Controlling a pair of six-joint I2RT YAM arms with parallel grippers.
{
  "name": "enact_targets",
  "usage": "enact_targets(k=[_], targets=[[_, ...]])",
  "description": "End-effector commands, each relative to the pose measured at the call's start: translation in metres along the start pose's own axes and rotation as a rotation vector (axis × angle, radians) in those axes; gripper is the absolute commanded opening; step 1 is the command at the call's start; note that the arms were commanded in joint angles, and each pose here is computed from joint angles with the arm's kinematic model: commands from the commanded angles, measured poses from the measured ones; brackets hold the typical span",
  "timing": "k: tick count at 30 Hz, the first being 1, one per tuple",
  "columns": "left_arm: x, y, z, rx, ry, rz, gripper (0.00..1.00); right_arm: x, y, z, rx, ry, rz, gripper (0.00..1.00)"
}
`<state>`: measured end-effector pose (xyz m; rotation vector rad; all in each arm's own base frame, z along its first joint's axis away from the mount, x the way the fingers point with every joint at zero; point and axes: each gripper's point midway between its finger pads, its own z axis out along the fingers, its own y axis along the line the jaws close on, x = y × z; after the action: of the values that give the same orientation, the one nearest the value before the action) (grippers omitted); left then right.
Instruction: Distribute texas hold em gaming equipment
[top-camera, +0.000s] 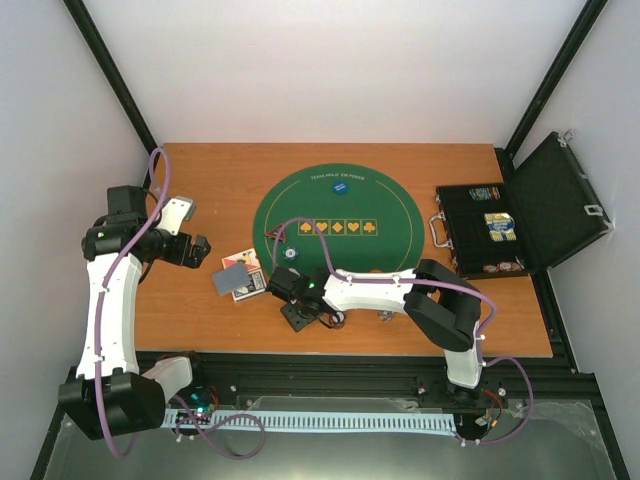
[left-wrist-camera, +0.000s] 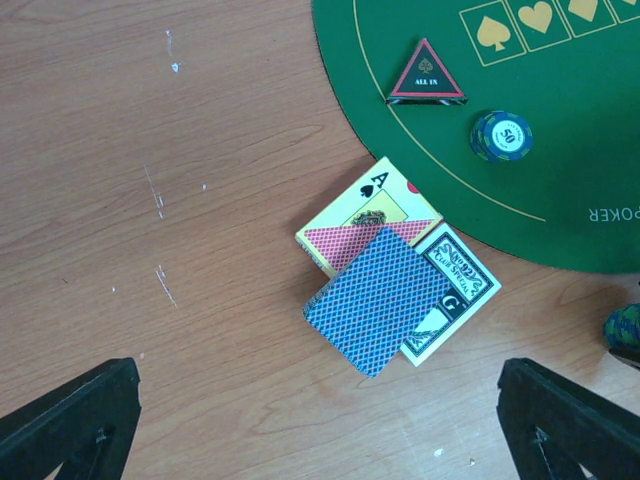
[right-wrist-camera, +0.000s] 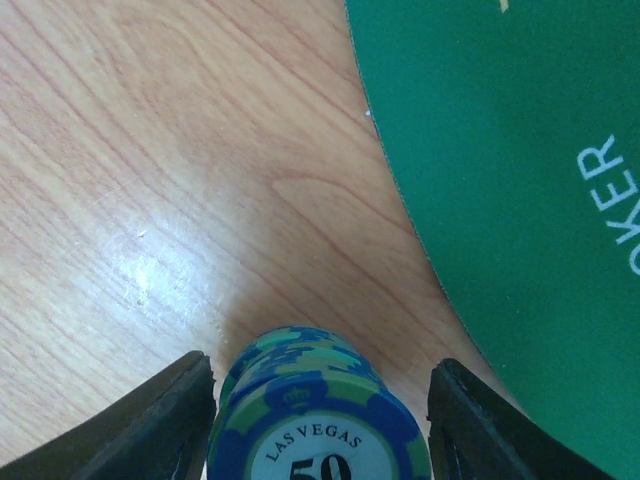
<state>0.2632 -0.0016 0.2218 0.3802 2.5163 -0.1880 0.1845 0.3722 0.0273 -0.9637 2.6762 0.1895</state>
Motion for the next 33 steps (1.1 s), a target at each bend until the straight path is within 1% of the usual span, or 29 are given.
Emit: enact_targets(k=[1, 5, 12, 19, 23, 26, 29, 33], targets=[[-0.007, -0.001, -0.011, -0.008, -0.032, 0.005, 1.00, -0.013, 0.001, -0.016, -0.016, -0.041, 0.012, 0.58], [-0.006, -0.001, -0.010, -0.007, -0.029, 0.004, 1.00, -0.016, 0.002, -0.021, -0.022, -0.052, 0.012, 0.55], [-0.006, -0.002, -0.010, -0.005, -0.030, 0.007, 1.00, -0.017, 0.002, -0.023, -0.023, -0.056, 0.013, 0.55], [-0.006, -0.002, -0.011, -0.010, -0.032, 0.010, 1.00, -0.015, 0.001, -0.020, -0.020, -0.048, 0.014, 0.46], [-0.006, -0.002, -0.011, -0.008, -0.032, 0.009, 1.00, -0.014, 0.001, -0.021, -0.019, -0.048, 0.016, 0.37], [-0.005, -0.002, -0.011, -0.010, -0.032, 0.010, 1.00, -0.016, 0.000, -0.025, -0.017, -0.054, 0.016, 0.33], [-0.006, -0.002, -0.012, -0.009, -0.033, 0.011, 1.00, -0.020, 0.000, -0.034, -0.019, -0.069, 0.013, 0.30], [-0.006, -0.003, -0.012, -0.005, -0.034, 0.013, 1.00, -0.024, 0.000, -0.044, -0.020, -0.083, 0.007, 0.30]])
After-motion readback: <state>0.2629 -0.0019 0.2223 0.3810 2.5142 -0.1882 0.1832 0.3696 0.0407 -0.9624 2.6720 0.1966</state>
